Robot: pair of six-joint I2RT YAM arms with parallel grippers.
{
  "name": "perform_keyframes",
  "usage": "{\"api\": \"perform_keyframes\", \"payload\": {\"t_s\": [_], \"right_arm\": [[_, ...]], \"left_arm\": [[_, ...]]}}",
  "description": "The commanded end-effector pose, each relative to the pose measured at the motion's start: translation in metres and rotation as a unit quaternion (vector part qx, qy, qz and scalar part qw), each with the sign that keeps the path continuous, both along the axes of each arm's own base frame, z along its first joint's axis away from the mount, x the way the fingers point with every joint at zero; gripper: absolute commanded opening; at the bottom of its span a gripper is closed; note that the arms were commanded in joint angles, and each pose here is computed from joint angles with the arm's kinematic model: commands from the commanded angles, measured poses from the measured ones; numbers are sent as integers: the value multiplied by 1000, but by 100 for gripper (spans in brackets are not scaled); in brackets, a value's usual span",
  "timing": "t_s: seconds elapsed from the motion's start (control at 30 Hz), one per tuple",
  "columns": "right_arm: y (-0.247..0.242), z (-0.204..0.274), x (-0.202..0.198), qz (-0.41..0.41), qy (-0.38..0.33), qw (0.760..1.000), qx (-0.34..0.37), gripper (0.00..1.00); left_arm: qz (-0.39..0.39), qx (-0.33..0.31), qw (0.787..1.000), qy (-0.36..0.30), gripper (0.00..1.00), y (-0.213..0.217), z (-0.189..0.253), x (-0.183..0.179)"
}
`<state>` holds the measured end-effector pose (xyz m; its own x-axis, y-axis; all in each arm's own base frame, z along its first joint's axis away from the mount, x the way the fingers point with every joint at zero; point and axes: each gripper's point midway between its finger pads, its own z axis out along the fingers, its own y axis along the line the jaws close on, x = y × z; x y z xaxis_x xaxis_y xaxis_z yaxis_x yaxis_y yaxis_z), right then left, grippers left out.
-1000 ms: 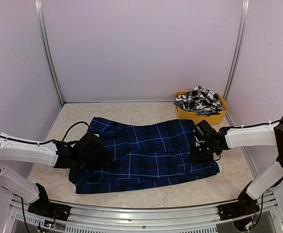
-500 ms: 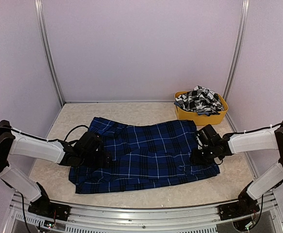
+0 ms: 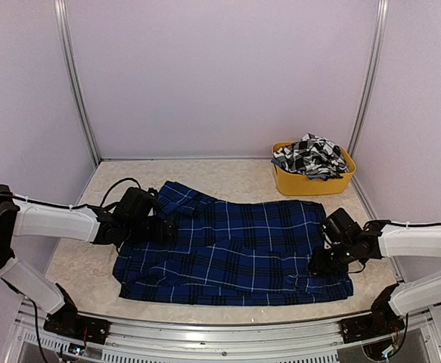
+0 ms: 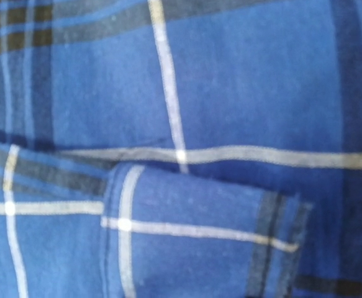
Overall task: Fold and stack the long sleeve shirts
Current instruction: Move the 1/3-folded shirt to the center of the board, then pick up the sleeve from the 1/3-folded shirt.
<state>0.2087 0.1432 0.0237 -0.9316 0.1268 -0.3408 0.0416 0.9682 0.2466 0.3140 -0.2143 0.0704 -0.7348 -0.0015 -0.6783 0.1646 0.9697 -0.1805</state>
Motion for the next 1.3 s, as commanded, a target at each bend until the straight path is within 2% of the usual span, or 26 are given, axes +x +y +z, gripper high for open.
{"api": "perform_keyframes", "payload": {"t_s": [0.0, 0.2, 0.33, 0.57, 0.73, 0.93, 1.1, 1.27], "right_arm": [[-9, 7, -10, -6, 10, 1000, -23, 40], [-14, 72, 55, 5, -99, 994, -53, 50], [-21, 107, 107, 16, -162, 985, -48, 66], [-26, 115, 170, 46, -171, 983, -50, 70], [-22, 101, 190, 70, -159, 984, -43, 70], [-15, 89, 197, 87, -150, 984, -28, 68], [-13, 80, 198, 93, -141, 985, -26, 67], [-11, 75, 198, 96, -137, 986, -22, 66]], "left_arm": [[-8, -13, 1000, -21, 99, -3, 19, 15], [-18, -35, 998, -44, 99, -3, 41, 28], [-33, -77, 994, -69, 99, -4, 65, 39], [-46, -130, 988, -76, 99, 2, 90, 71], [-21, -128, 991, -43, 99, 10, 65, 100], [31, -76, 997, -14, 97, 32, 29, 137], [30, -61, 997, 25, 88, 34, -4, 149], [30, -43, 998, 41, 74, 37, -26, 153]]}}
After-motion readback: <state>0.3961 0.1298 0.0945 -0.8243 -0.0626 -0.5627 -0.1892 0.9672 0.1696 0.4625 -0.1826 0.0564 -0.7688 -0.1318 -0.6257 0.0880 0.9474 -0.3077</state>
